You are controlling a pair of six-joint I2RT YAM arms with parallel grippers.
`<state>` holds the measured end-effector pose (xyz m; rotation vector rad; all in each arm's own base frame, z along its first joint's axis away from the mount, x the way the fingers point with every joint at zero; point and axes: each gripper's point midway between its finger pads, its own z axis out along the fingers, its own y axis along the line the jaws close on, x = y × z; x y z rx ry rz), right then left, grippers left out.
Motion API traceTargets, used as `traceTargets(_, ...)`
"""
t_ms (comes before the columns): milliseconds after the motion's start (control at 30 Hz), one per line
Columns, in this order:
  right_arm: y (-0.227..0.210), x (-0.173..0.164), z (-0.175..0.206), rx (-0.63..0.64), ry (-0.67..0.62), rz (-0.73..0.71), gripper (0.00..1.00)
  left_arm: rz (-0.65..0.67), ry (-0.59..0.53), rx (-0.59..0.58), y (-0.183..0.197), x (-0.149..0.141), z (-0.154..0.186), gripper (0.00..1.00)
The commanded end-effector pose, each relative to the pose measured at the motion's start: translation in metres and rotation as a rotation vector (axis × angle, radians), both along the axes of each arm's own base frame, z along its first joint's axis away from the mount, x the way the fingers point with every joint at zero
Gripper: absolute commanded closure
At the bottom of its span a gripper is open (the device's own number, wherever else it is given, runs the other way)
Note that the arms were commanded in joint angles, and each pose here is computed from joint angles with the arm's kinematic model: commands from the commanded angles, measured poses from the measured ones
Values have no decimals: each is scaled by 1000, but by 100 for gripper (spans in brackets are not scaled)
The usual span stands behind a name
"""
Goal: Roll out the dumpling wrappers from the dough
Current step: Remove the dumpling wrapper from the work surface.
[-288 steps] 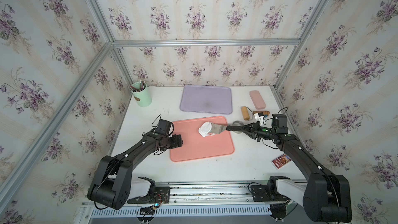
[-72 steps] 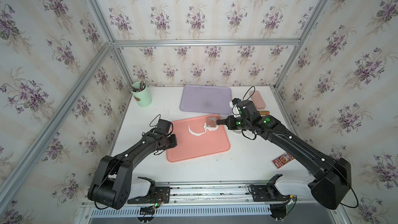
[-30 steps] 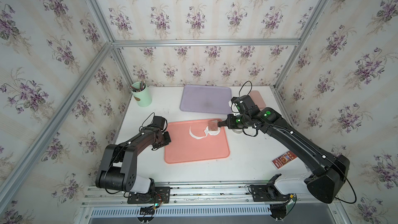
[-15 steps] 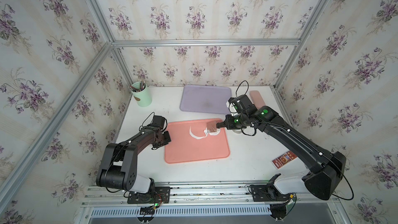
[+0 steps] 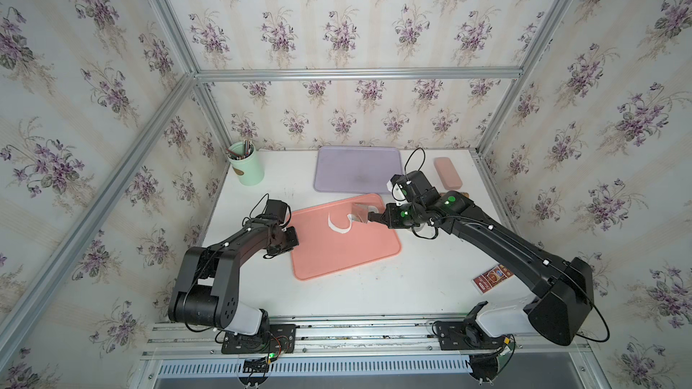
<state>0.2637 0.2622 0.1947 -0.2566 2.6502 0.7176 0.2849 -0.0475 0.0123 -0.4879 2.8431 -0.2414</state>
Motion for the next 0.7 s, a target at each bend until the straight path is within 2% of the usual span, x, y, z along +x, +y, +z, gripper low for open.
traceTargets(0, 21, -11, 8, 125, 48, 56, 100, 1, 46, -8, -1, -9, -7, 100)
traceTargets(133, 37, -20, 17, 272, 80, 80, 100, 3, 42, -10, -2, -9, -6, 100)
traceTargets(167, 36, -18, 22, 272, 65, 67, 100, 4, 43, -9, -1, -9, -6, 100)
traceTargets(367, -10, 14, 47, 59, -127, -92, 100, 2, 39, -7, -1, -10, -5, 100)
traceTargets(500, -36, 26, 43, -81, -174, -159, 100, 3, 35, -14, -2, -9, -5, 100)
traceTargets(667, -19, 31, 33, -64, -164, -98, 100, 8, 36, -14, -2, -10, -5, 100)
